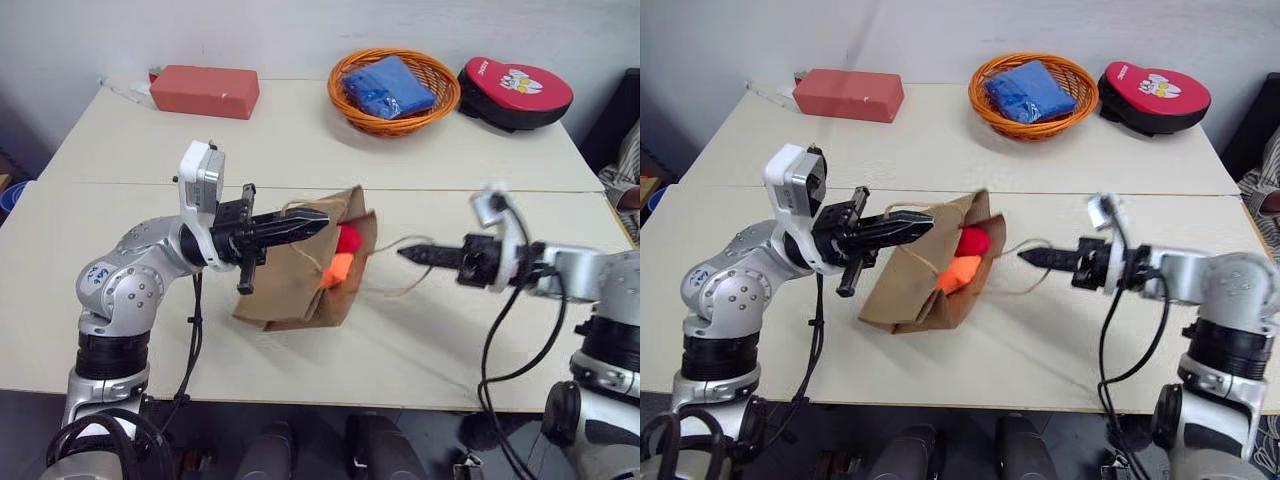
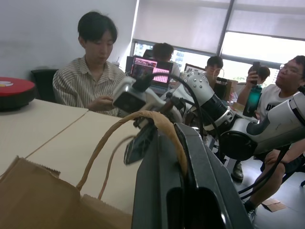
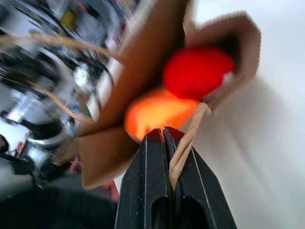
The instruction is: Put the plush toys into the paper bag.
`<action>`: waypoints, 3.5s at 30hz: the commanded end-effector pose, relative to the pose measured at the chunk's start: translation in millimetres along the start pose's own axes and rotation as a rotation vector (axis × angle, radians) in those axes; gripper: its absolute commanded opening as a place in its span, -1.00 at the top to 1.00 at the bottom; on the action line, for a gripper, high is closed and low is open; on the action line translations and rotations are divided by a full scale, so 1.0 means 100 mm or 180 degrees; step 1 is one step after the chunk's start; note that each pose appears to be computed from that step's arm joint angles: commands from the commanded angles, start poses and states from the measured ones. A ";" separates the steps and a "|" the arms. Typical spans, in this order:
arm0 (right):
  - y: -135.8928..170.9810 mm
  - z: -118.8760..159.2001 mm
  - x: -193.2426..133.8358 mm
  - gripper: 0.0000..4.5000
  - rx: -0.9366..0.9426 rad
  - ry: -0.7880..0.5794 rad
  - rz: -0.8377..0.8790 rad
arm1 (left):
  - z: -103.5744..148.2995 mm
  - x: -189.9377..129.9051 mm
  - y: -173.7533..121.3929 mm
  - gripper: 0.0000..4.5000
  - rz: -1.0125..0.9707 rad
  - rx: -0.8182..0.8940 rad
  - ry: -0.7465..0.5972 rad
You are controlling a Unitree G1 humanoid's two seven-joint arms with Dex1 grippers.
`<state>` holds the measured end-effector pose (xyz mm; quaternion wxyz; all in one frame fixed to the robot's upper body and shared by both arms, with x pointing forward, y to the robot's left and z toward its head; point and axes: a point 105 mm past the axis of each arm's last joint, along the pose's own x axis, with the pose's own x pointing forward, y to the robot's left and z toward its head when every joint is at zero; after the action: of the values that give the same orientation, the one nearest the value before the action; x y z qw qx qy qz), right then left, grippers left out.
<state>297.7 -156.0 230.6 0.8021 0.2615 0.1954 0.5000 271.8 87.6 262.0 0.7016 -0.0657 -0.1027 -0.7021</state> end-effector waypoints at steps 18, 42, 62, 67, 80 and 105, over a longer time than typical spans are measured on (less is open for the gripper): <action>0.29 0.27 0.22 0.99 -0.0406 -0.0299 0.0116 | 0.14 -0.07 0.26 1.00 0.0291 0.0570 0.0031; 0.15 0.06 -0.47 -0.94 -0.1593 -0.0311 -0.0312 | 0.11 -0.53 0.01 -0.96 0.0895 0.0467 0.0451; 0.30 0.04 -0.40 -0.94 -0.1884 -0.0521 0.0079 | -0.27 -0.70 -0.25 -0.99 0.1097 0.0127 0.0638; 0.52 0.15 -0.23 -0.94 -0.2032 -0.0503 0.0343 | -0.27 -0.67 -0.23 -0.99 0.1067 0.0137 0.0608; 0.82 0.17 0.20 -0.94 -0.2221 -0.0157 0.0968 | -0.28 -0.55 -0.17 -0.99 0.1008 0.0252 0.0497; 0.38 0.10 -0.34 -0.94 -0.2625 0.0670 0.0235 | -0.30 -0.58 -0.19 -0.99 0.1049 0.0267 0.0470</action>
<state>265.8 -174.1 249.5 0.7941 -0.0941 0.0825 0.5948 257.4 133.9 211.9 0.8146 -0.0122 -0.0532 -0.5774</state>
